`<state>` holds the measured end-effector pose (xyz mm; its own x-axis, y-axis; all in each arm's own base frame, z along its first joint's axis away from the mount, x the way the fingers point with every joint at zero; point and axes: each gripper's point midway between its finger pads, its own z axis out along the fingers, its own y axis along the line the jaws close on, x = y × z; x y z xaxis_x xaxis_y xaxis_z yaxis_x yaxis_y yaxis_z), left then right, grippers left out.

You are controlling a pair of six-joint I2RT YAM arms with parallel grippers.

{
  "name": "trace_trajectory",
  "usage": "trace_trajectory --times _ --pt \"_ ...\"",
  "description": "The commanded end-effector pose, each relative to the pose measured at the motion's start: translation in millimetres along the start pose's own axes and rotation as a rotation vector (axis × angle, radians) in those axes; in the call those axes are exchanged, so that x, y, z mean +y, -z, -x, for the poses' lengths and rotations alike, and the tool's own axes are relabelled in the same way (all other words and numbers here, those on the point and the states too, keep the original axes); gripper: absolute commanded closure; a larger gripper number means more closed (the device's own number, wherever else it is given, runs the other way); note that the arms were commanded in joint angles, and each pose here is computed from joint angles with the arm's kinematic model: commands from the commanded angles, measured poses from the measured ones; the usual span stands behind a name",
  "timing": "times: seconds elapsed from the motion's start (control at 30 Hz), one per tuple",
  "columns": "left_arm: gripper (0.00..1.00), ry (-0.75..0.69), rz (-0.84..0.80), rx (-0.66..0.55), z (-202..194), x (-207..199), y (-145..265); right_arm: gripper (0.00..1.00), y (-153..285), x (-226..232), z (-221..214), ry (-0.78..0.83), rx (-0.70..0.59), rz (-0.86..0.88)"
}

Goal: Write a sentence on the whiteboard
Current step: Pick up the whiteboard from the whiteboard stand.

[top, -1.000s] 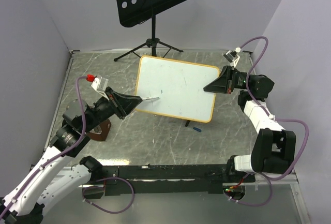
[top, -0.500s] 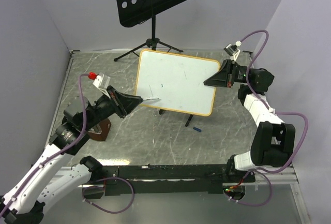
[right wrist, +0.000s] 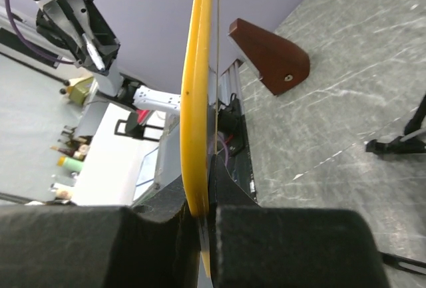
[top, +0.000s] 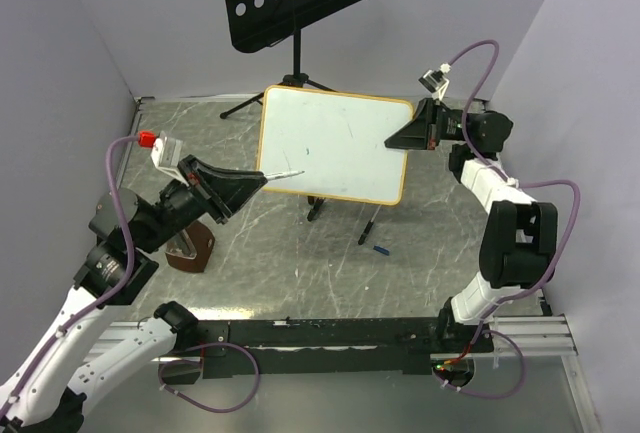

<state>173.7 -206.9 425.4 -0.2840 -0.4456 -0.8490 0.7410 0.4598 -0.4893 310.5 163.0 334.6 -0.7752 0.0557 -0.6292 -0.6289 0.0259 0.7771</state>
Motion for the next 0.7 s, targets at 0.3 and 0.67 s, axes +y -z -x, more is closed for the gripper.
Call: trace_trajectory --times 0.3,0.67 --pt "0.99 -0.022 -0.141 -0.154 81.7 -66.7 15.0 1.00 -35.0 59.5 -2.9 0.426 -0.001 0.093" --pt "0.99 -0.047 -0.153 -0.336 152.9 -104.5 41.3 1.00 -95.2 94.3 19.8 0.585 -0.101 -0.074"
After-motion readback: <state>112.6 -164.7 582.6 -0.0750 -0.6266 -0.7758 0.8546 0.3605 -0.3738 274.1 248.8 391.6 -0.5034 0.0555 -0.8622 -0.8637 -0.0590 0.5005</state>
